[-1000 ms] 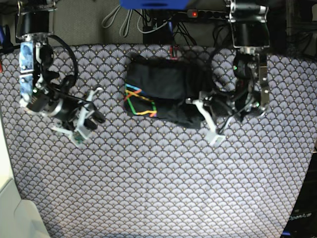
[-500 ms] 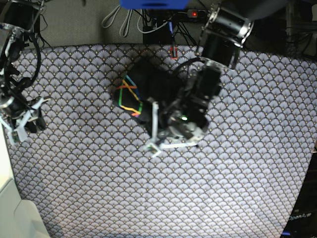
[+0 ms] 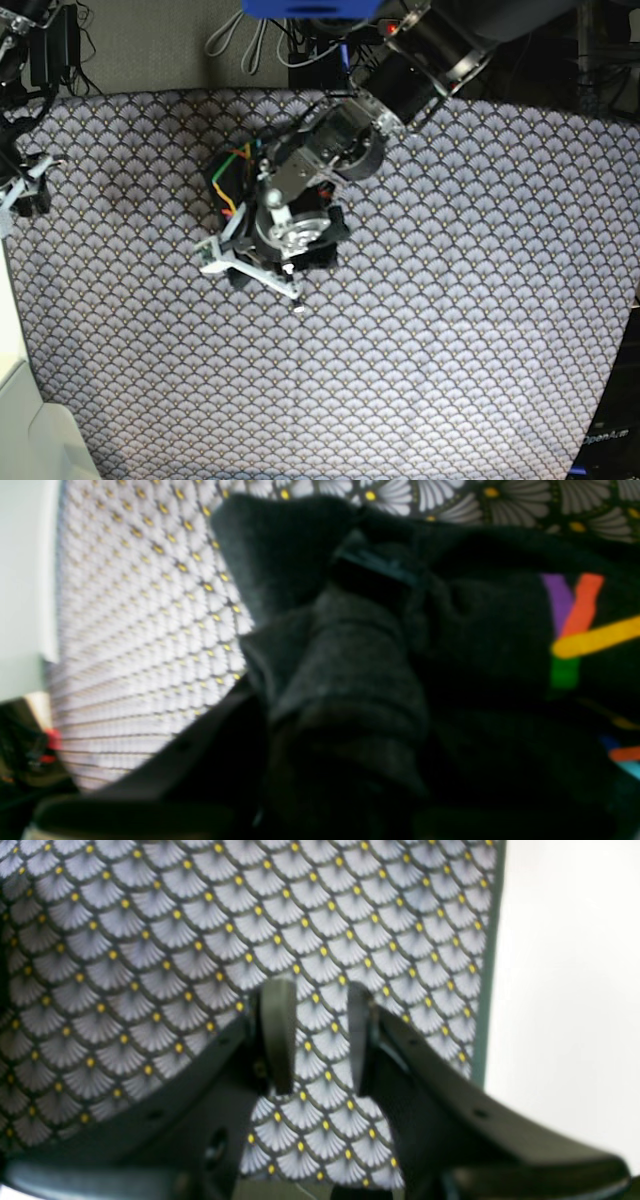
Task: Fold the T-shirt properly
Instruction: 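Grasp the bundle with the left gripper and rotate it upright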
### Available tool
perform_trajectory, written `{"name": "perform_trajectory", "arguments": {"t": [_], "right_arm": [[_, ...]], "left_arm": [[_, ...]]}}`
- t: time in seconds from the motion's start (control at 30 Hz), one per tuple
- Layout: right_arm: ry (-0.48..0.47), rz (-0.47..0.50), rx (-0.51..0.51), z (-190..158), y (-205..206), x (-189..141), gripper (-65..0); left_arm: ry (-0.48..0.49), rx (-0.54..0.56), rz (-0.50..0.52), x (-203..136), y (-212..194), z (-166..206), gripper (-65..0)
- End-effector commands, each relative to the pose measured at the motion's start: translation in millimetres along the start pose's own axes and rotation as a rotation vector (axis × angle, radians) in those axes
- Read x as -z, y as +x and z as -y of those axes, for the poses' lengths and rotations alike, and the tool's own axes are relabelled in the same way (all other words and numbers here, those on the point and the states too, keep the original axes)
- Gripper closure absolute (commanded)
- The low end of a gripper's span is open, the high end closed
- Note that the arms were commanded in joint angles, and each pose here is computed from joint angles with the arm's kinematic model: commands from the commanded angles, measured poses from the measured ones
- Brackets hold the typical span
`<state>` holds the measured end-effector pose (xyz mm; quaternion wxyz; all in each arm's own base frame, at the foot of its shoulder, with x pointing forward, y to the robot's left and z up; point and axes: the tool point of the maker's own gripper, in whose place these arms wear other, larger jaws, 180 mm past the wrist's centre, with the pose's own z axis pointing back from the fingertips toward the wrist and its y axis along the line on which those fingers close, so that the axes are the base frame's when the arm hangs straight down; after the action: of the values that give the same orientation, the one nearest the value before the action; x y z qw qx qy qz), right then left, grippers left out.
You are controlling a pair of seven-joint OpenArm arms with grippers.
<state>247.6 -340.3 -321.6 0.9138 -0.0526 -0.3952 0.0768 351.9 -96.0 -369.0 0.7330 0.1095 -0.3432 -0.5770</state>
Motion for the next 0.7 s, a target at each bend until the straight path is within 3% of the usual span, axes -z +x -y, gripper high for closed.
{"name": "perform_trajectory", "arguments": {"t": [0.0, 0.37, 0.67], "right_arm": [[-0.018, 0.041, -0.015, 8.0, 11.7, -6.7, -16.0], [-0.063, 0.036, 0.044, 18.6, -2.1, -15.5, -16.0], [-0.060, 0.022, 0.038, 16.7, -7.2, -17.3, -16.0]], "left_arm": [[0.045, 0.014, 0.038, -3.5, 19.5, -15.7, -0.3], [0.033, 0.063, 0.007, 3.6, 15.2, -6.1, -0.4], [0.051, 0.071, 0.080, 1.8, 31.0, -15.0, -0.4]]}}
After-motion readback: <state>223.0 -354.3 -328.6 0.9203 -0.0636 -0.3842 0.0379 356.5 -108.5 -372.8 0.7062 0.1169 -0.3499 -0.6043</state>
